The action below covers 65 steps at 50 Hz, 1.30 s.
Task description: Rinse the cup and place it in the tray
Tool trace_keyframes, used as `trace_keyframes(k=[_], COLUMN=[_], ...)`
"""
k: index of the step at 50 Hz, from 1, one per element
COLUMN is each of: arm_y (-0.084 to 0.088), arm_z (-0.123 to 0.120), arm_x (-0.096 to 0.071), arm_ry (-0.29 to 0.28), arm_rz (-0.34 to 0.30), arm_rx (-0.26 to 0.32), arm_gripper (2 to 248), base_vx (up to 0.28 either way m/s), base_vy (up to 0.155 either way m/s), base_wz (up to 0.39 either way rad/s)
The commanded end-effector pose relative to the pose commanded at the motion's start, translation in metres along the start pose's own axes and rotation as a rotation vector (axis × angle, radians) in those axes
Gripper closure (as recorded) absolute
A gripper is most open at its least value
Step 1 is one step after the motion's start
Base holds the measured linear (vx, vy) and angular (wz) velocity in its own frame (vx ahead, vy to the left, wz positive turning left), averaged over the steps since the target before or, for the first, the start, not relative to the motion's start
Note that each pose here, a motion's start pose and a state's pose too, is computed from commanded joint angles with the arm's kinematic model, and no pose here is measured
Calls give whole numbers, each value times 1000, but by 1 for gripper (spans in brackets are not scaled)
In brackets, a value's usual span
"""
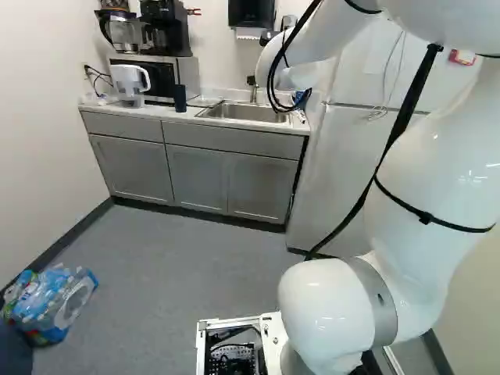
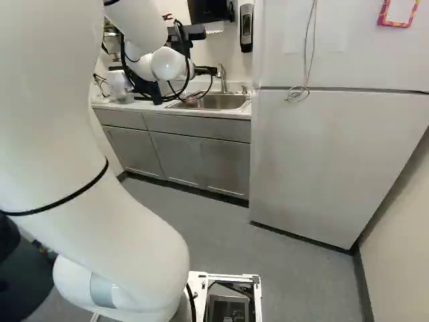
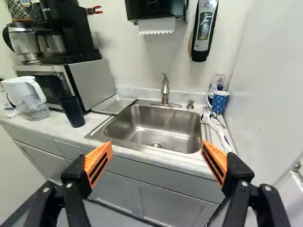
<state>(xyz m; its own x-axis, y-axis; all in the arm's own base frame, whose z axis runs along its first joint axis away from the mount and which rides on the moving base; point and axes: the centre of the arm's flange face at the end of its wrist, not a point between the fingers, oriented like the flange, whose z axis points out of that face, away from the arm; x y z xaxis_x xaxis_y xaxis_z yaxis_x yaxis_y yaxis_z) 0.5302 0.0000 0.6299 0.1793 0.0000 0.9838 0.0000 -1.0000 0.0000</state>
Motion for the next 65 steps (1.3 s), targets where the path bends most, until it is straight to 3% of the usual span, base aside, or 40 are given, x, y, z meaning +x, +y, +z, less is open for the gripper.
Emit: trace_keyframes(k=[37,65], arm_y=[0,0], arm_z=[0,0], arm_x=[0,0], arm_ry=[0,0], arm_rz=[0,0], arm_rx=[0,0], arm_gripper=[3,3], base_vx=[115,107], base_vy=[50,29], base_wz=[89,-7])
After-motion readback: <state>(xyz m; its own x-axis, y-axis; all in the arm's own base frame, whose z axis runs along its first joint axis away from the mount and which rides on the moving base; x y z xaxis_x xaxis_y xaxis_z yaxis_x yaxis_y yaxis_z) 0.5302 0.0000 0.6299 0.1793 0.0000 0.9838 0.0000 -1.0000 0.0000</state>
